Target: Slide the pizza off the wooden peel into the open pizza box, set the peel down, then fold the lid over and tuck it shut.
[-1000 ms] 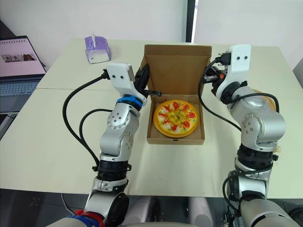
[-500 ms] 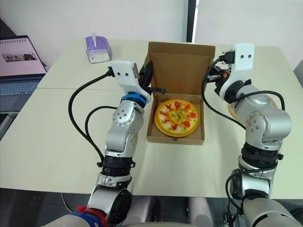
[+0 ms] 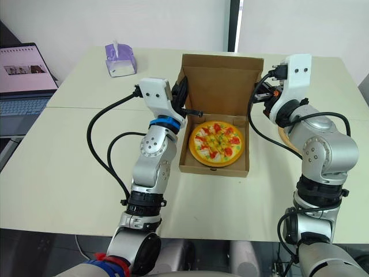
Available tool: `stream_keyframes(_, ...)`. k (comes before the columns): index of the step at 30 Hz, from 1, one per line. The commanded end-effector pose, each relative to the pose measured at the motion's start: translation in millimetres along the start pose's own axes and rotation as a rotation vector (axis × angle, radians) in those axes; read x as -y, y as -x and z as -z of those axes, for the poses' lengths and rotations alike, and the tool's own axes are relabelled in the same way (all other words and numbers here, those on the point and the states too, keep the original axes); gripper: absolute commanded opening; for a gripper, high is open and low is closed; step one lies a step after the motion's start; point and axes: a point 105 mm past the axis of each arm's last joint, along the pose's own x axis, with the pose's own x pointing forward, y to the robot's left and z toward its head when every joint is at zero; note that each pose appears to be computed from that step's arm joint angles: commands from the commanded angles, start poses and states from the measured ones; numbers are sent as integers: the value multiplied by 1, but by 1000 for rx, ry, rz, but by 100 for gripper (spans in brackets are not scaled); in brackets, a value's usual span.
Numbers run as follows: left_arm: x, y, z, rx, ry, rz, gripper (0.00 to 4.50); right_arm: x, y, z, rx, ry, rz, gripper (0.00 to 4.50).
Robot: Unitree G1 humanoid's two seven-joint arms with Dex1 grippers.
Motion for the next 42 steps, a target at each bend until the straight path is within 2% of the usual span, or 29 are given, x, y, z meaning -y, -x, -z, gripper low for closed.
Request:
stream_keyframes(1, 58, 2, 4, 2, 8, 190, 0, -38, -4, 0, 4, 3, -181, 2)
stream_keyframes(13, 61, -11, -19, 58, 106, 88, 0, -35, -7, -10, 23, -25, -182, 2)
stream_keyframes(20, 55, -18, -28, 6, 137, 113, 0, -28, -11, -15, 22, -35, -172, 2)
stream_keyframes(23, 47, -15, -26, -73, 174, 152, 0, -27, -10, -14, 20, -32, -171, 2)
stream_keyframes(31, 37, -5, -25, -173, 173, 271, 0, -28, -9, -12, 20, -29, -185, 2)
stream_keyframes(37, 47, 3, -16, -194, 213, 274, 0, -31, -7, -10, 22, -28, -190, 2)
stream_keyframes(42, 53, 4, -12, -155, 211, 247, 0, -34, -5, -8, 23, -24, -194, 2)
